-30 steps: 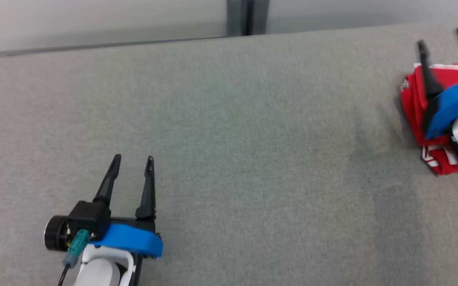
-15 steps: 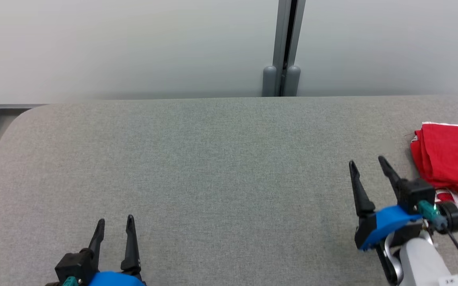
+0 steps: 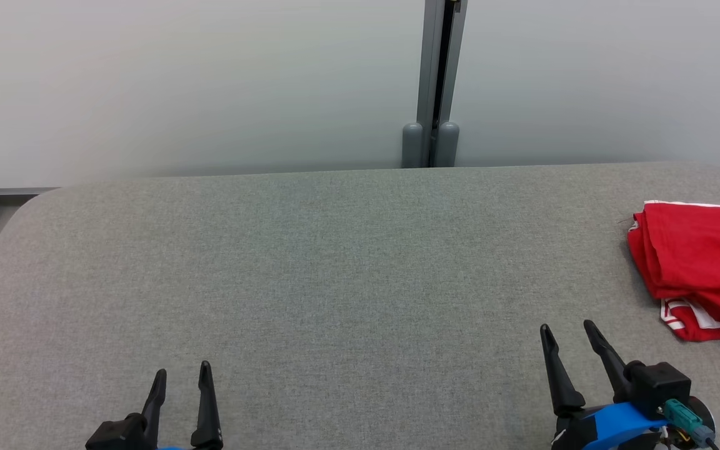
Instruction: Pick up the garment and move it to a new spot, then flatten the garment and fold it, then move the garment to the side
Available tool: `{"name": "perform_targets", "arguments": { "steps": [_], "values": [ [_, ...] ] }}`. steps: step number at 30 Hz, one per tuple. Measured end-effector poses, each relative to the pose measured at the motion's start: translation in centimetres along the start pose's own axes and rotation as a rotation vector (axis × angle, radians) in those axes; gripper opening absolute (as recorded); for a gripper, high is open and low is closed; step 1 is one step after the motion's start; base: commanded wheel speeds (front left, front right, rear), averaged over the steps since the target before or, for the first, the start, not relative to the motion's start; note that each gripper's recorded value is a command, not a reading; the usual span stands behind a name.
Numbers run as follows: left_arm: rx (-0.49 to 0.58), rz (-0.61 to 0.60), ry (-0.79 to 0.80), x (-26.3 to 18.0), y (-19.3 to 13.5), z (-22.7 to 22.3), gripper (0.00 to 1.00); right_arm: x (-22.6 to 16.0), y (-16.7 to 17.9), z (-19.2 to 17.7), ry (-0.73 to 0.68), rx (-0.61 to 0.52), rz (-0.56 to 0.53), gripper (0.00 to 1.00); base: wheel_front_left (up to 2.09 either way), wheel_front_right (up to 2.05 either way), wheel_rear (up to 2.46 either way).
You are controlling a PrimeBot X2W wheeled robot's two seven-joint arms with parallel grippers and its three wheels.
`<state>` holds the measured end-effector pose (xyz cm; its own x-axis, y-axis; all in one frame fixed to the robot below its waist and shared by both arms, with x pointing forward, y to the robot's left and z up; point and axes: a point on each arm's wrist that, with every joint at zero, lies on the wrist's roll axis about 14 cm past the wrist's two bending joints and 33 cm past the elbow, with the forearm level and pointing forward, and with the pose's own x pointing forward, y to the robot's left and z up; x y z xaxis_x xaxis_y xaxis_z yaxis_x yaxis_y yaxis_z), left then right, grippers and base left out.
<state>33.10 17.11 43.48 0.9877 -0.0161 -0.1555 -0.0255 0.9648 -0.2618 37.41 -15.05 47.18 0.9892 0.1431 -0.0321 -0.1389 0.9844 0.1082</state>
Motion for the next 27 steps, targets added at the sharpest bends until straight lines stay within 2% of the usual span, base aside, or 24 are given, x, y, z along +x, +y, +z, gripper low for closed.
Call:
{"name": "perform_targets", "arguments": {
  "steps": [22,23,27],
  "values": [
    [0.055,-0.001,-0.015,0.2,-0.1,0.4,1.0,-0.2,-0.2,0.0,-0.004,-0.005,-0.005,1.0,0.0,0.0,0.0],
    [0.062,-0.002,-0.011,0.2,-0.1,0.3,0.0,-0.2,-0.1,-0.1,-0.001,-0.004,-0.004,0.0,0.0,0.0,0.0],
    [0.05,0.015,0.041,-0.5,0.3,-1.4,0.0,-0.7,-0.2,-1.6,0.048,0.001,-0.01,0.0,0.0,0.0,0.0]
  ]
}}
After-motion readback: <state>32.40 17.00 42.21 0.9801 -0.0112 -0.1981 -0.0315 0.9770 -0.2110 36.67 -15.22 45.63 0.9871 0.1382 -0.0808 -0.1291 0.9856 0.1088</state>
